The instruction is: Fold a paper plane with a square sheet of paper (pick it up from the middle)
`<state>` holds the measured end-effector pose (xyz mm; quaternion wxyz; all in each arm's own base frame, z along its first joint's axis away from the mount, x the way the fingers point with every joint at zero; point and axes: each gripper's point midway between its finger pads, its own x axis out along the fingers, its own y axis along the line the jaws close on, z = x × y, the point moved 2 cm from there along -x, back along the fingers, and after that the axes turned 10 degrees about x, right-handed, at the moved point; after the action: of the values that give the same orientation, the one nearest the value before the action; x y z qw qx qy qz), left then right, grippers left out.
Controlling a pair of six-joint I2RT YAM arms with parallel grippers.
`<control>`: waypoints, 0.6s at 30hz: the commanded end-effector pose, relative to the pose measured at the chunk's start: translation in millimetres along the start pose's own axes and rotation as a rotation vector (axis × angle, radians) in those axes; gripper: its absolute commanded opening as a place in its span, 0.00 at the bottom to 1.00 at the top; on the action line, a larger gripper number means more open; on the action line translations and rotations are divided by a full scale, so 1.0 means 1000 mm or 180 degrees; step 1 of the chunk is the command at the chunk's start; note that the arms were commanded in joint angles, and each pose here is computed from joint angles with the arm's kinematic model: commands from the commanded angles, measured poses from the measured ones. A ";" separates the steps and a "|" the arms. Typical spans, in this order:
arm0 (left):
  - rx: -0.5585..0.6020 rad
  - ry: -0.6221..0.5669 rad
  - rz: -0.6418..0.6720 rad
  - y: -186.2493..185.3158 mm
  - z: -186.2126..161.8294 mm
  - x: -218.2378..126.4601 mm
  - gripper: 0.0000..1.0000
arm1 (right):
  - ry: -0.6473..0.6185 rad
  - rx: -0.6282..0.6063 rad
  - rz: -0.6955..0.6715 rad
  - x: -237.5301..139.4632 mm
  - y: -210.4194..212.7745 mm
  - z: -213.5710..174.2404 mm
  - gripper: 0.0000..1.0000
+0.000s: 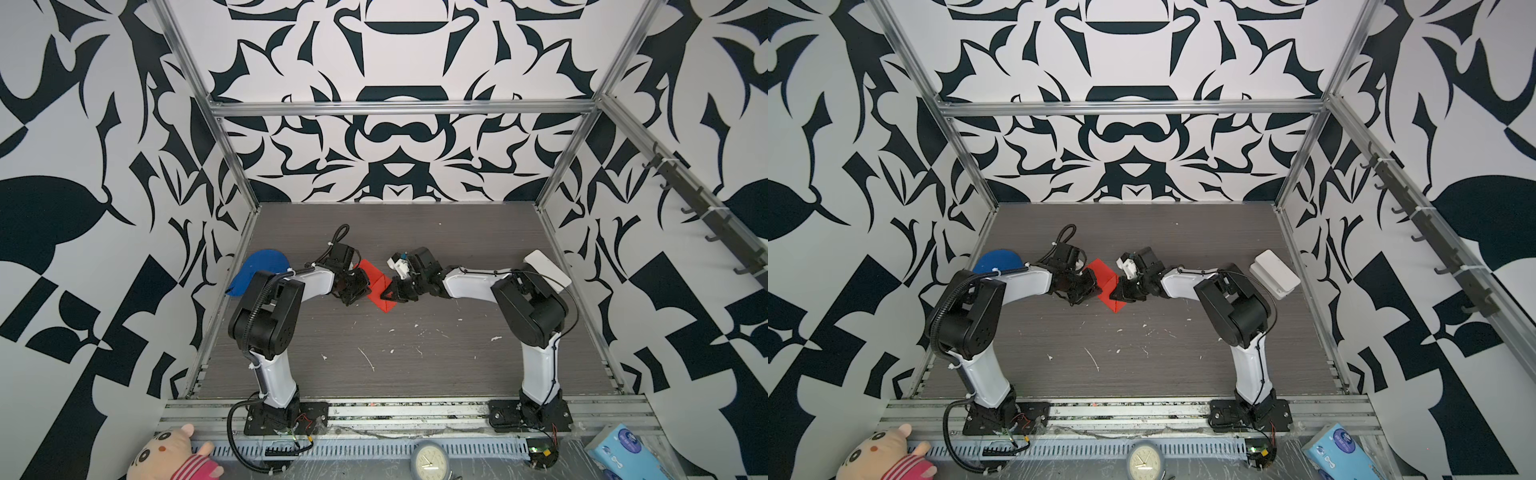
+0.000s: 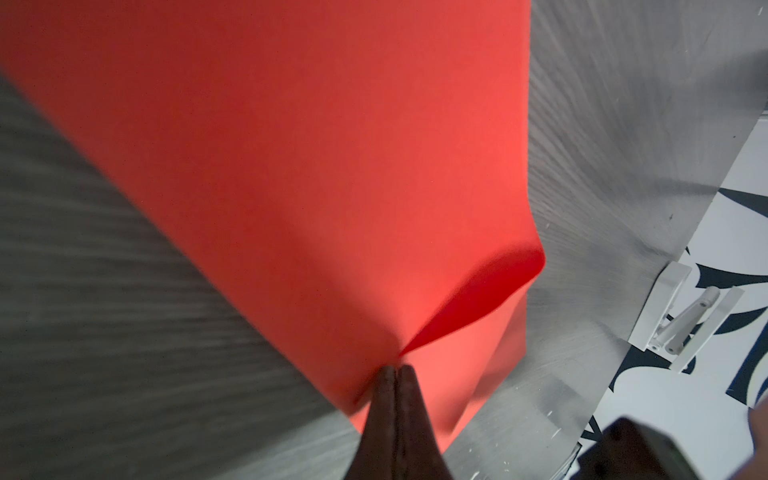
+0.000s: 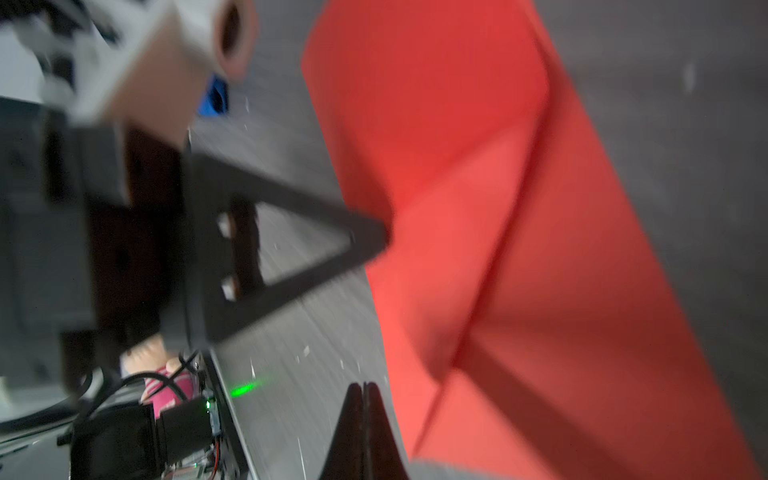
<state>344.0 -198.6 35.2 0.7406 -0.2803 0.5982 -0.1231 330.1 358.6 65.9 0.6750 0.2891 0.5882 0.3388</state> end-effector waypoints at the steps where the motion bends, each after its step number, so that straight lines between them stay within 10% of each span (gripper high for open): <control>1: -0.0160 0.0312 0.0626 0.051 -0.028 0.017 0.00 | -0.0087 -0.0101 0.0017 0.005 0.000 0.023 0.00; 18: -0.0133 0.0391 0.0652 0.055 -0.034 0.019 0.00 | -0.0515 0.0213 0.0018 0.000 -0.032 0.097 0.00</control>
<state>342.7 -199.9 34.2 0.7393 -0.2731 0.6009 -0.1331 412.9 339.6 39.1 0.6924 0.3319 0.5664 0.2993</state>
